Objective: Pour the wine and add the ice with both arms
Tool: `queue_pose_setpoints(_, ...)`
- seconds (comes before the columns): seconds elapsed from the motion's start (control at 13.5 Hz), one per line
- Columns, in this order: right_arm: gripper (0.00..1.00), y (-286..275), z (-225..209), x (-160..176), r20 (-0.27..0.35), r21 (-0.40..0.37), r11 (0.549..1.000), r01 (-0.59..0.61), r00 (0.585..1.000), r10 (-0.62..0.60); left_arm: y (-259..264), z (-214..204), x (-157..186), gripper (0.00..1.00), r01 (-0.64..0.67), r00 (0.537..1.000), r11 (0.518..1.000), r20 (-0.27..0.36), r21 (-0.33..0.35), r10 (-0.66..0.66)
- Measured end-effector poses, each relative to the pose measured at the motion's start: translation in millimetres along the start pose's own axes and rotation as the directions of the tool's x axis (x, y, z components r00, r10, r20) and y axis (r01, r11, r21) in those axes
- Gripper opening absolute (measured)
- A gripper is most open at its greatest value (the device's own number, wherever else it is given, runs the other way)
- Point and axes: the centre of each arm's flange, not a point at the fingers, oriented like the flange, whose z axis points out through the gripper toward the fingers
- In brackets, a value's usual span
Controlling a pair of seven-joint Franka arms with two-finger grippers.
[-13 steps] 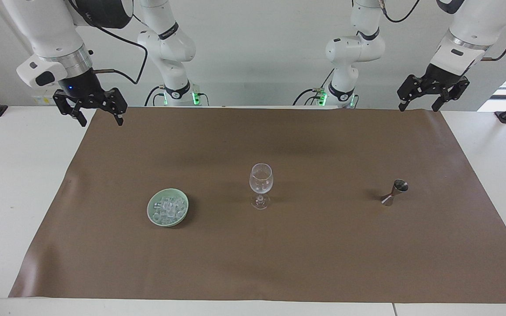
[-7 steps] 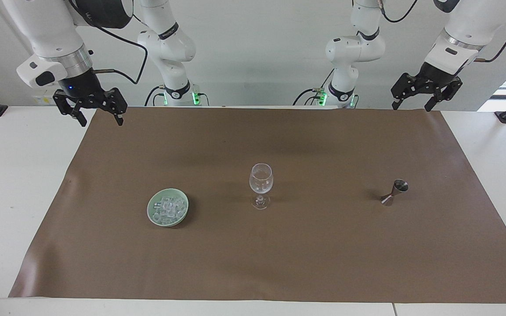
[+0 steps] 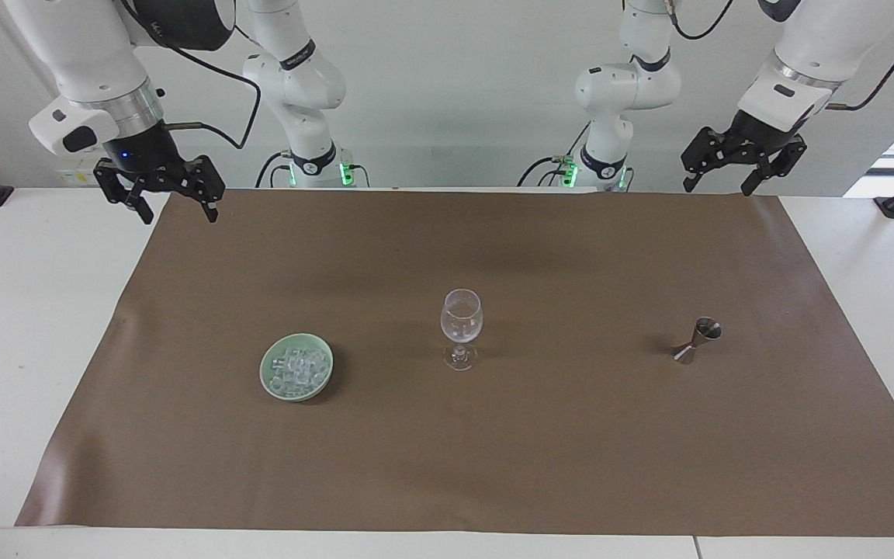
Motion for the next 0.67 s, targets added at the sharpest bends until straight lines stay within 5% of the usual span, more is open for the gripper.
queue_pose_setpoints(0.67, 1.00, 0.0, 0.0, 0.0, 0.000, 0.000, 1.000, 0.000, 1.000, 0.000, -27.1, 5.5, 5.4, 1.00, 0.220, 0.975, 0.976, -0.023, -0.010, -0.220)
